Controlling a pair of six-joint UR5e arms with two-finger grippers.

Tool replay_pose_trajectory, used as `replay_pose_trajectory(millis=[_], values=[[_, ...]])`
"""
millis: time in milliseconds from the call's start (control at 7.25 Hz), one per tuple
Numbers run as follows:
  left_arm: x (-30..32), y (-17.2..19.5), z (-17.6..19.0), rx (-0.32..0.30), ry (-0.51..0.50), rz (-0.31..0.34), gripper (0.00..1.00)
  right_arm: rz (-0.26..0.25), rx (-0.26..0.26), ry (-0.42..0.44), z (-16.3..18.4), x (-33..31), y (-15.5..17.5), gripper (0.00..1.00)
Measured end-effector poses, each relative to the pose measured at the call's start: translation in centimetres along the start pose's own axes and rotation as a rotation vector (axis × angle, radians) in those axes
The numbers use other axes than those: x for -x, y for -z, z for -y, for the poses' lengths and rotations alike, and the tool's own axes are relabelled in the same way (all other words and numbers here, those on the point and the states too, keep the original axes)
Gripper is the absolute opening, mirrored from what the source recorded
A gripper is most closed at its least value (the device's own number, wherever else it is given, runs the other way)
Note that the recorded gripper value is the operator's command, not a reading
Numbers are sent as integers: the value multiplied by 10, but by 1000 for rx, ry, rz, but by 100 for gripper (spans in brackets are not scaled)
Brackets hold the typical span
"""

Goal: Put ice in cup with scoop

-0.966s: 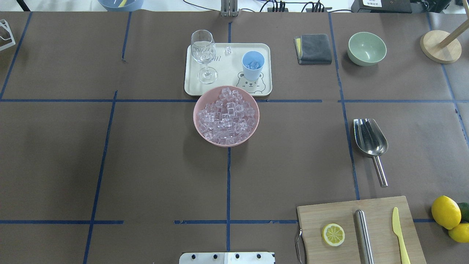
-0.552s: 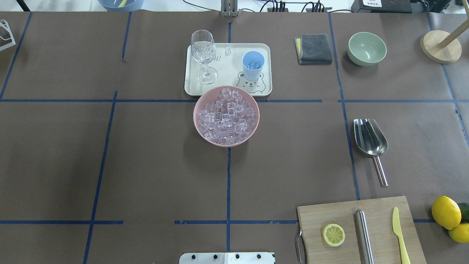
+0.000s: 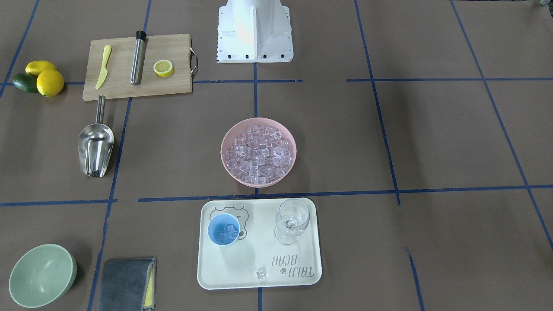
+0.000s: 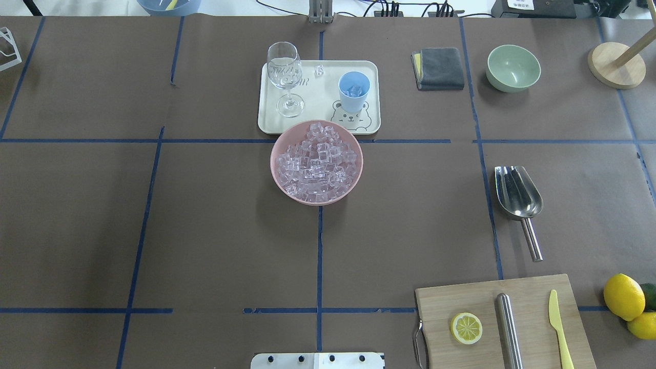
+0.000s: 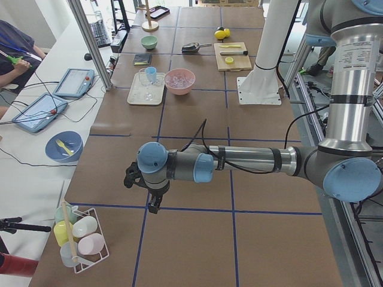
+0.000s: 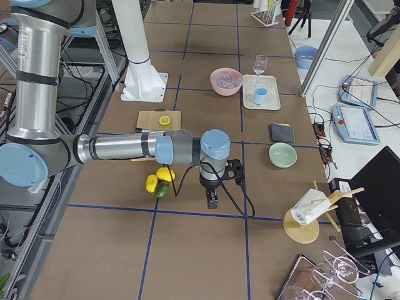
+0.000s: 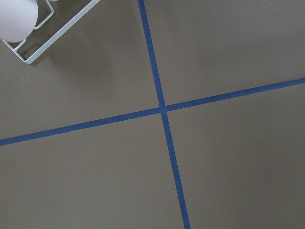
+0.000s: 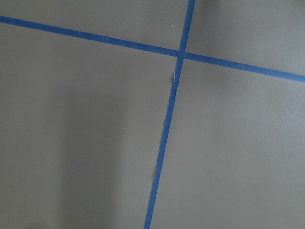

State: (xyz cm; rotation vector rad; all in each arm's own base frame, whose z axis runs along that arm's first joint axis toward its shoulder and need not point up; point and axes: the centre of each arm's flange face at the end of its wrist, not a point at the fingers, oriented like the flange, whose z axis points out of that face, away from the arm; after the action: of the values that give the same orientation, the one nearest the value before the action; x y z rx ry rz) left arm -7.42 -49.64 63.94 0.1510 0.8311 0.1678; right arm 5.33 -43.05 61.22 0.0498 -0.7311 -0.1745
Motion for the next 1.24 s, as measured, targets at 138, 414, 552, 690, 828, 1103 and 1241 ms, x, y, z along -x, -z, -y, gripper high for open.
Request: replay_pose_trajectory(millis=[138, 414, 552, 690, 828, 1103, 1241], values=[[0, 0, -1, 0, 0, 2, 100, 0, 1, -2, 0, -1, -1, 100], [-7, 7, 0, -14, -15, 3, 100, 0, 3, -5, -1, -1, -1, 100], [-11, 11, 1, -21, -23, 2, 100, 0, 3, -7, -1, -1, -1, 100], [-16, 15, 2, -30, -34, 4, 100, 0, 4, -8, -2, -1, -2, 100], [-21, 20, 4, -39, -44, 6, 100, 0, 4, -8, -2, -1, -2, 100], [-23, 22, 4, -43, -48, 9, 100, 0, 4, -7, -2, -1, -2, 100], [-23, 22, 3, -43, -48, 9, 100, 0, 5, -7, -2, -2, -2, 100]])
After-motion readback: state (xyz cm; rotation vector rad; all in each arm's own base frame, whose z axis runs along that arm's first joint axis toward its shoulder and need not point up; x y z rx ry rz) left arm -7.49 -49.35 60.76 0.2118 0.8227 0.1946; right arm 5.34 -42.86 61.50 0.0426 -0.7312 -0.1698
